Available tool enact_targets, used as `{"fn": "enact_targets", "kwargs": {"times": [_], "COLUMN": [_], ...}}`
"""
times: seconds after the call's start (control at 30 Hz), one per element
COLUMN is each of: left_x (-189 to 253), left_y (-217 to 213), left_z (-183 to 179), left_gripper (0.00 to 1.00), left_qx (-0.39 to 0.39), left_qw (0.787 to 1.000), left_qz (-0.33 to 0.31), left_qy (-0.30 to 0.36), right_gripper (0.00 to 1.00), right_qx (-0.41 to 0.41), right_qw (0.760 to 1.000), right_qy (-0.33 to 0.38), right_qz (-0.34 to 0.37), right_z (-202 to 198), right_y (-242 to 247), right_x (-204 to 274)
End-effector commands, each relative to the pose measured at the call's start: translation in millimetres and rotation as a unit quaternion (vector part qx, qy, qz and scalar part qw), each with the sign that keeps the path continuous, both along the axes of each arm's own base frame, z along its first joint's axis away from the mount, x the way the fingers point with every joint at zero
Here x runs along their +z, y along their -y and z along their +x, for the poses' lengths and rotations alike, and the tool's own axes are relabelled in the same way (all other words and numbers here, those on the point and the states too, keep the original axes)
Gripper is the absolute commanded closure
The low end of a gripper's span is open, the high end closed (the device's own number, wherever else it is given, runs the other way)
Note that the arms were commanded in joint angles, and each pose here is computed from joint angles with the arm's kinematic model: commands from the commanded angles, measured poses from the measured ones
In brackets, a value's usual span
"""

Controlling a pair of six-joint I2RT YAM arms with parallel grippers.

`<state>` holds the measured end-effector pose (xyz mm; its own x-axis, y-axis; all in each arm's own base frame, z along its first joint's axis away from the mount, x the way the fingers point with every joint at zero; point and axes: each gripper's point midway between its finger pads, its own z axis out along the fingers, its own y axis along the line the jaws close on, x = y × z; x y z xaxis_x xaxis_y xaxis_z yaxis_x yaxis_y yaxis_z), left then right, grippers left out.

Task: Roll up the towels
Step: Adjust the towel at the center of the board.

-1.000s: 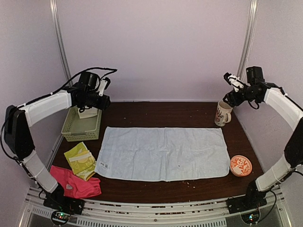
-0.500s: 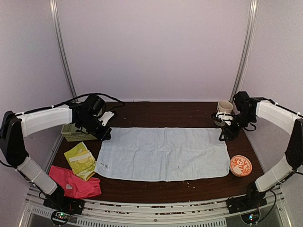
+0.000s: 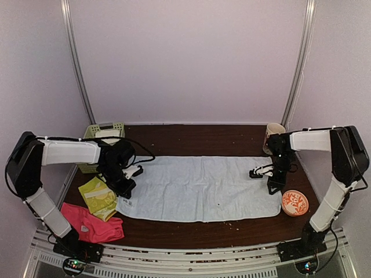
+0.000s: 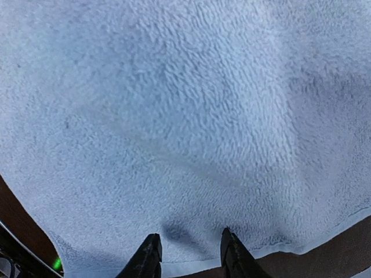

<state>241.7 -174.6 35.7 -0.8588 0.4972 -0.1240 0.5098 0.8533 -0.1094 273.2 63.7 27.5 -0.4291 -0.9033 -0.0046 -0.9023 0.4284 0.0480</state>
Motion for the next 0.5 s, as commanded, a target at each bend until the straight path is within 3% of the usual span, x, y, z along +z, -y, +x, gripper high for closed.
{"fn": "enact_targets", "kwargs": {"times": [0.0, 0.07, 0.33, 0.47], "left_x": [-12.8, -16.3, -18.7, -20.2], "left_y": [-23.1, -29.9, -41.6, -54.5], "left_z": [-13.0, -18.3, -27.6, -30.9], "left_gripper": [0.98, 0.95, 0.65, 0.59], "left_qx": [0.022, 0.03, 0.062, 0.094], "left_qw": [0.998, 0.996, 0.994, 0.989], "left_qz": [0.059, 0.073, 0.088, 0.113], "left_qy": [-0.023, -0.031, -0.033, -0.036], "right_gripper": [0.66, 0.67, 0.7, 0.71], "right_qx": [0.019, 0.017, -0.004, -0.011], "right_qw": [0.996, 0.993, 0.987, 0.985], "right_qy": [0.019, 0.03, 0.053, 0.059], "right_qz": [-0.088, -0.116, -0.152, -0.163], "right_z": [18.4, 27.5, 55.8, 58.8], "right_y": [27.3, 37.0, 59.1, 66.1], "right_x": [-7.8, -11.1, -12.3, -14.1]}}
